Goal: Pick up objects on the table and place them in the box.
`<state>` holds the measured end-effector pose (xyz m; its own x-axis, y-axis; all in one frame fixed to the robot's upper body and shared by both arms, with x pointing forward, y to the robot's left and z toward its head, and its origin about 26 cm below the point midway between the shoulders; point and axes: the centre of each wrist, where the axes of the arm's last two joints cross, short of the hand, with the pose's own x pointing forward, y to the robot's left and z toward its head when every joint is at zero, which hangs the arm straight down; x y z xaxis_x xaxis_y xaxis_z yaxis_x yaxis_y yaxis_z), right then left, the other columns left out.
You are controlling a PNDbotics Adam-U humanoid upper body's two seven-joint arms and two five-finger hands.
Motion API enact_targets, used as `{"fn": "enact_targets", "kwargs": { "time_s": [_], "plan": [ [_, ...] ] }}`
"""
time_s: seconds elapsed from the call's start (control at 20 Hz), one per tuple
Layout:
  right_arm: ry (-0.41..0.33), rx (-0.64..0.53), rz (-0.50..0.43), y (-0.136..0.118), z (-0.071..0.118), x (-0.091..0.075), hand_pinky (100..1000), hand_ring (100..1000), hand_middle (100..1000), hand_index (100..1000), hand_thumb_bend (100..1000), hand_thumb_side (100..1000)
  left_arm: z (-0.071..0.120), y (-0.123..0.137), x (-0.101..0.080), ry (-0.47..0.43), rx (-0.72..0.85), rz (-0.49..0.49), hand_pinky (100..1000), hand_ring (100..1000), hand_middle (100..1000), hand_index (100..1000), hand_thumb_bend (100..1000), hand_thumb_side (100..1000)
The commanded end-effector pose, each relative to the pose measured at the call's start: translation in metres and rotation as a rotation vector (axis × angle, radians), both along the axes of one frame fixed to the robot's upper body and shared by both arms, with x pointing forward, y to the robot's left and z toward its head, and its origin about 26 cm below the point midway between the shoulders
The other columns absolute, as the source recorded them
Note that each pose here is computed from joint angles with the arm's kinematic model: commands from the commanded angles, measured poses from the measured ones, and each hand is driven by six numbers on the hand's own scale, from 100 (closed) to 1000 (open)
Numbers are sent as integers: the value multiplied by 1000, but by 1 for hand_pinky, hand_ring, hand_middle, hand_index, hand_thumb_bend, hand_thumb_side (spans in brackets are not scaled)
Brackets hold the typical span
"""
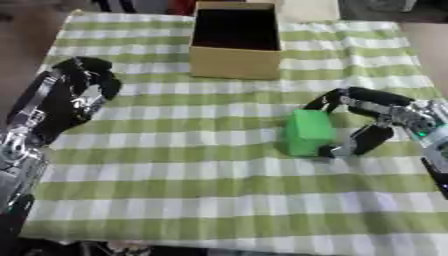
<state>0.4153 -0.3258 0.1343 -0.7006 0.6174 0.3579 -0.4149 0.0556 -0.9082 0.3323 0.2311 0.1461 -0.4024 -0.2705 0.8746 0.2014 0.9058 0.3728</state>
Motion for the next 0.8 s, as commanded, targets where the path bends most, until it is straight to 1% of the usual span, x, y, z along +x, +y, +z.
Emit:
{"fn": "enact_targets", "kwargs": {
  "time_s": [0.05,0.15,0.35,0.6,0.8],
  "plan": [
    [-37,-18,8,-6,12,2,744,820,535,761,462,221,8,0,0,-26,2,-7,897,606,587,716,504,406],
    [-54,-8,4,-7,13,1,731,802,480,710,454,178,8,0,0,-25,2,-6,897,606,587,716,503,406],
    [-102,18,2,-9,20,0,723,793,458,679,450,123,7,1,0,-24,1,-4,897,606,586,716,502,406],
    [-170,43,12,-11,38,-6,721,788,449,662,458,100,8,2,0,-25,2,-1,898,606,586,716,499,406],
    [-220,53,31,-11,56,-12,721,785,447,657,470,100,8,3,0,-28,4,2,898,606,586,715,497,406]
  ]
}}
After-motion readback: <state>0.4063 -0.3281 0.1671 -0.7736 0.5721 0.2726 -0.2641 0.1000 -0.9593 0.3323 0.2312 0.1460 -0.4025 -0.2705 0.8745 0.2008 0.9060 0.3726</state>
